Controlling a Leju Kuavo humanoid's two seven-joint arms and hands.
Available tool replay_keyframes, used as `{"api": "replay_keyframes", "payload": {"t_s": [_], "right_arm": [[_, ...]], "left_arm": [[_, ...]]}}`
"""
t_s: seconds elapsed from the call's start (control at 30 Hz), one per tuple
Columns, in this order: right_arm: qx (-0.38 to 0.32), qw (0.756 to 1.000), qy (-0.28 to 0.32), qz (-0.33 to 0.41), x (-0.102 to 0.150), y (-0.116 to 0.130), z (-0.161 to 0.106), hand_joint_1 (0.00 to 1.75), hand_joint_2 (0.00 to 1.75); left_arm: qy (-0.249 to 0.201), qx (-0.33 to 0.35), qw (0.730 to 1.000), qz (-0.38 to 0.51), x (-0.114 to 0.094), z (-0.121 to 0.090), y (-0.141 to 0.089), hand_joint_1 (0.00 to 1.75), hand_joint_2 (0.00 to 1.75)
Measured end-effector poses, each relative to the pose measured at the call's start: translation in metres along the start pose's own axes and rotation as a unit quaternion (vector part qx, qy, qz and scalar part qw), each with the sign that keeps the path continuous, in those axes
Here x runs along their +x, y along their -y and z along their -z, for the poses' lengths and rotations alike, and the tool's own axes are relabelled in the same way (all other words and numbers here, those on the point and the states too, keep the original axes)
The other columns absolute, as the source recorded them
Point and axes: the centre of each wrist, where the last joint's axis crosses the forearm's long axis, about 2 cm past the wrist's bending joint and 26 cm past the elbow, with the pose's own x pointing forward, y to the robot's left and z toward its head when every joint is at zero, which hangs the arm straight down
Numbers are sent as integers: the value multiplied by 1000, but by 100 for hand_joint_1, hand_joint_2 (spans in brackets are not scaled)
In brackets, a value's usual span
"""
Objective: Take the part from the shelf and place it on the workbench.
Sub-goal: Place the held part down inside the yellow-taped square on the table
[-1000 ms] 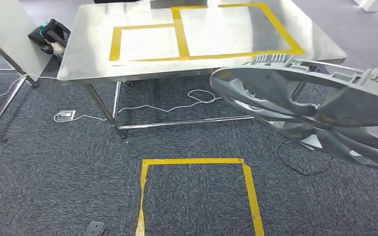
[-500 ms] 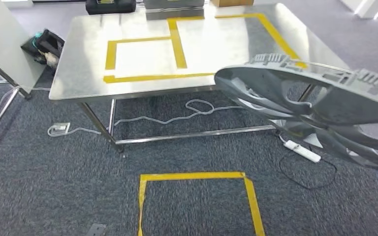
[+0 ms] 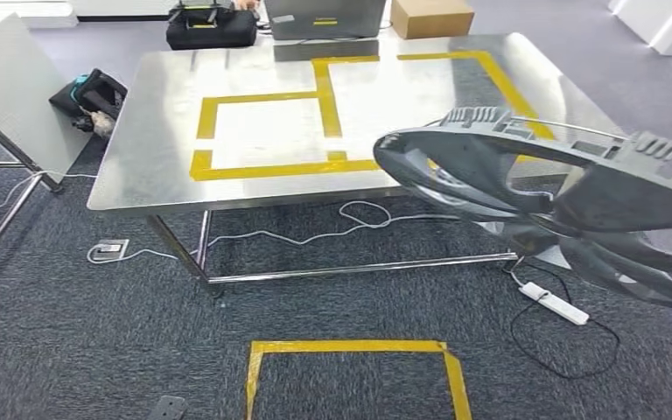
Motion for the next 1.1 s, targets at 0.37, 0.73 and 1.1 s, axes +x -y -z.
{"api": "replay_keyframes", "payload": {"t_s": [0.37,0.73,1.1], "right_arm": [[16,1000,-1,-14,2,4,2,175,175],[34,999,11,-32,4,12,10,175,175],[52,996,29,-70,0,13,24,175,175]], "left_arm": [[-1,-3,1000,1,1,1,1,0,175],[-1,-6,1000,4,2,1,3,0,175],[2,13,1000,5,7,3,-7,0,175]]}}
